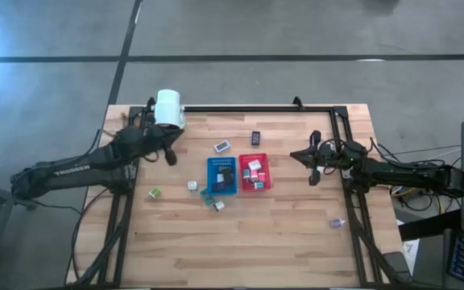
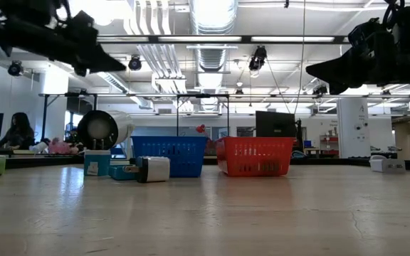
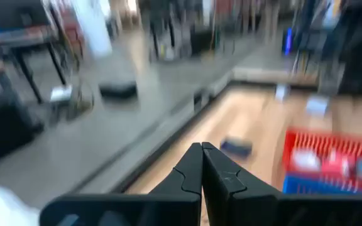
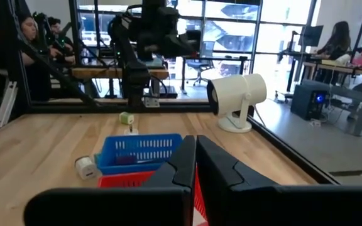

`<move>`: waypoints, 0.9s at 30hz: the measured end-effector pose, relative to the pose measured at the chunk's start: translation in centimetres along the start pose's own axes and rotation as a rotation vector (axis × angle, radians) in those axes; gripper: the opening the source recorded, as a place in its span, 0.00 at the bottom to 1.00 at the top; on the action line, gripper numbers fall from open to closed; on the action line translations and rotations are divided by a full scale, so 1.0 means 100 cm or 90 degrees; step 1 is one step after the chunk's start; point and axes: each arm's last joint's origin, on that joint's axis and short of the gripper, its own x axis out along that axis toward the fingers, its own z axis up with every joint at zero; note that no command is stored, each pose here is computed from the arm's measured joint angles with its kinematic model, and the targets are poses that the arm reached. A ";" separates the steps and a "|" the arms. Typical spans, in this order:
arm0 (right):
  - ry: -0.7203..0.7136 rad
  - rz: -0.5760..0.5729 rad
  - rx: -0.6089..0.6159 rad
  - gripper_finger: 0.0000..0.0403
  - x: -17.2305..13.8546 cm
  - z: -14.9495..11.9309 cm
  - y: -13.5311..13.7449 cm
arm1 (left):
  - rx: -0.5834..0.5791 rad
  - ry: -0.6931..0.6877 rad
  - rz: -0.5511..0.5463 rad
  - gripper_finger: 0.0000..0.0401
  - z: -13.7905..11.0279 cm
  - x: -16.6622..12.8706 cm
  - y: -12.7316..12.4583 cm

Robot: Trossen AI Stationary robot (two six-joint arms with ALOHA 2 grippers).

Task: Pick & Place Office items
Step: Put the white digital clock into the blue bin

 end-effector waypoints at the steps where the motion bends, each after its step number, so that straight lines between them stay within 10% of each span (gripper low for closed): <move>1: -0.001 0.000 0.003 0.02 0.000 0.000 0.000 | 0.008 0.030 -0.004 0.01 0.002 0.004 -0.001; 17: 0.022 0.015 0.038 0.02 0.000 -0.003 0.001 | 0.573 0.320 -0.159 0.05 0.125 0.137 0.009; 27: 0.030 0.030 0.038 0.02 0.000 -0.005 0.001 | 0.647 0.424 -0.477 0.45 0.124 0.211 0.018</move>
